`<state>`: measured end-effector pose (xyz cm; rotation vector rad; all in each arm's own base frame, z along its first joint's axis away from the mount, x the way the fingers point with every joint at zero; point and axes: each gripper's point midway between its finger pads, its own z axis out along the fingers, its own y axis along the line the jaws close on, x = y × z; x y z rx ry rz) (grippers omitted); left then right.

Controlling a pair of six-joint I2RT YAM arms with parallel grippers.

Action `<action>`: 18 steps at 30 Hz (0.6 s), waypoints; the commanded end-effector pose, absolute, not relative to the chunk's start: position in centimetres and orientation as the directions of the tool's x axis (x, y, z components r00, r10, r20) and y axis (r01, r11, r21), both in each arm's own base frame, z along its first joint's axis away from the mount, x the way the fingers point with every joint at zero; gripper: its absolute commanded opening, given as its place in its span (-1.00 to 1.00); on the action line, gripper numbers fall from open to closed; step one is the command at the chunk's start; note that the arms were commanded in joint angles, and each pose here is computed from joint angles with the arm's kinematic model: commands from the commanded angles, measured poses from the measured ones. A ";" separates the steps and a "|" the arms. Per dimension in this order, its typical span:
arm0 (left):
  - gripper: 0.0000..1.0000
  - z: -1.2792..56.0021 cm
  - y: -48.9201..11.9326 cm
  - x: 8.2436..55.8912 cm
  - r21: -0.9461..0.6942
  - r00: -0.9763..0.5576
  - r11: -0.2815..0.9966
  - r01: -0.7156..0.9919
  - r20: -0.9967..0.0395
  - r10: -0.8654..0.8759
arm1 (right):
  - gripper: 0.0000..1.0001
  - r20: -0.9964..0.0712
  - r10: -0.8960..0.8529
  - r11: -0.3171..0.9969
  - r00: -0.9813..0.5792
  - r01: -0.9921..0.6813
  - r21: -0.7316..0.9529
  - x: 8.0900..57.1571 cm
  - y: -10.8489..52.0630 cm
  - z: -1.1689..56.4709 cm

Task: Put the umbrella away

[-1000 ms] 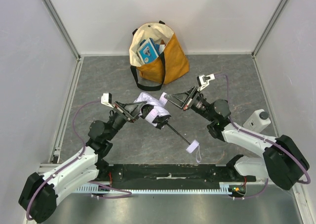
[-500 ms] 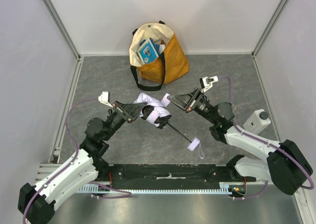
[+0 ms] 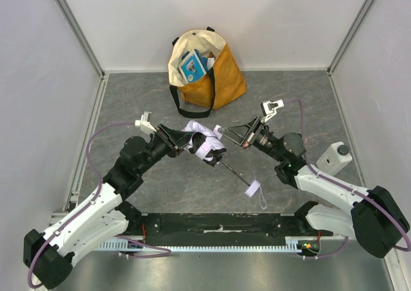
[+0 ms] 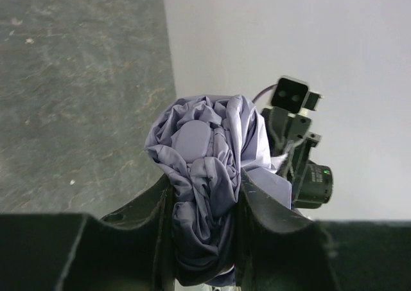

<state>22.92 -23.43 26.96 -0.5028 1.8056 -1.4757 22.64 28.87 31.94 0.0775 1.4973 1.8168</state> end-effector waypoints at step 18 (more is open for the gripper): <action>-0.96 15.3 -20.1 23.0 -0.743 -0.689 0.604 -0.288 -0.277 -0.670 | -1.00 -0.707 0.417 -0.110 -0.571 -0.804 0.584 14.7 34.1 38.0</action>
